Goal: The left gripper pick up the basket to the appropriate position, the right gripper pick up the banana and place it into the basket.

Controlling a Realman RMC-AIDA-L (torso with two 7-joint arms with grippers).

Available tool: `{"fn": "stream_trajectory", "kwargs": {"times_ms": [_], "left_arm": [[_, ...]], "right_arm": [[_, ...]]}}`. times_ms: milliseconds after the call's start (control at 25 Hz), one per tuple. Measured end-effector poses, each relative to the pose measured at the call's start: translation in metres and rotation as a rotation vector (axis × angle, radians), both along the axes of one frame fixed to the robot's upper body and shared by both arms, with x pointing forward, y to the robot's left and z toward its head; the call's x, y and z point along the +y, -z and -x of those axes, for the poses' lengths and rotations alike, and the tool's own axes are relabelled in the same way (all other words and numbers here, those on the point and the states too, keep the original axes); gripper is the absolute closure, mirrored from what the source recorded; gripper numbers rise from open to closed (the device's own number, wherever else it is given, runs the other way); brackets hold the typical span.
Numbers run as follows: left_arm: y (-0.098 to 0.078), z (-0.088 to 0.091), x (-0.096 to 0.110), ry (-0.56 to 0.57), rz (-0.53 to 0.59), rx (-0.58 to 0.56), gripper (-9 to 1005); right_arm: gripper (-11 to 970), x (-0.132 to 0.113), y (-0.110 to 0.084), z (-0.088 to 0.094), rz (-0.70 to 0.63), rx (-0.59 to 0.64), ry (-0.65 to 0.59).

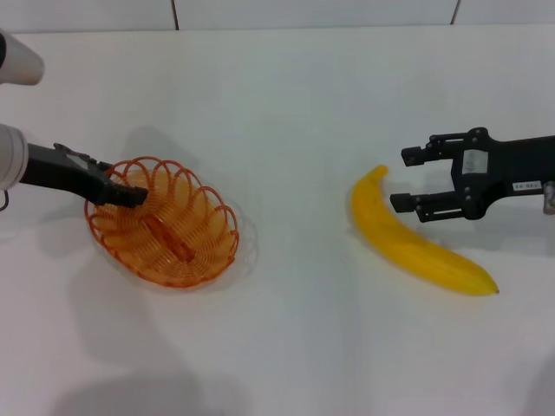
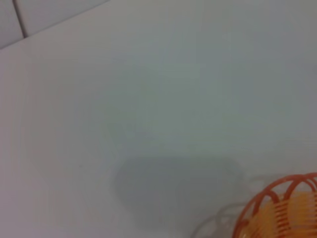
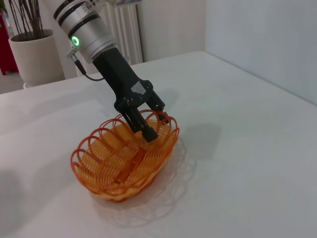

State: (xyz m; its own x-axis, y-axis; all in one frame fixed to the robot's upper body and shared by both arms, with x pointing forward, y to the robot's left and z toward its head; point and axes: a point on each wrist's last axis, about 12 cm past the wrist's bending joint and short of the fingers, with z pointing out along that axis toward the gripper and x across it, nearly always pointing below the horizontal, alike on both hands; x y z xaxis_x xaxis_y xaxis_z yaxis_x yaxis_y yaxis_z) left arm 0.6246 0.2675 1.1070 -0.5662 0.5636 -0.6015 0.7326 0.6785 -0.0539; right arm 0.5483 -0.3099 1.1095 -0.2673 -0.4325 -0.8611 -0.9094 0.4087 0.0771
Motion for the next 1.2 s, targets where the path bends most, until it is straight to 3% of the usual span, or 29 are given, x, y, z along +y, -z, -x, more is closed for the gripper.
{"fn": "stream_trajectory", "kwargs": {"times_ms": [320,520,880,1200], "left_arm": [[0.001,0.001,0.001,-0.003,-0.002,0.002,251],[0.002,0.001,0.002,0.000,-0.016,0.003,476],[-0.001,0.000,0.003,-0.001,-0.016,-0.005,784],[-0.011,0.000,0.003,0.010,0.004,-0.005,855]], "right_arm": [[202,0.000,0.001,0.000,-0.002,0.004,0.001],[201,-0.001,0.002,-0.001,0.002,0.003,0.013],[202,-0.001,0.003,-0.001,0.002,0.005,0.020],[200,-0.001,0.004,-0.001,0.002,0.008,0.022]]}}
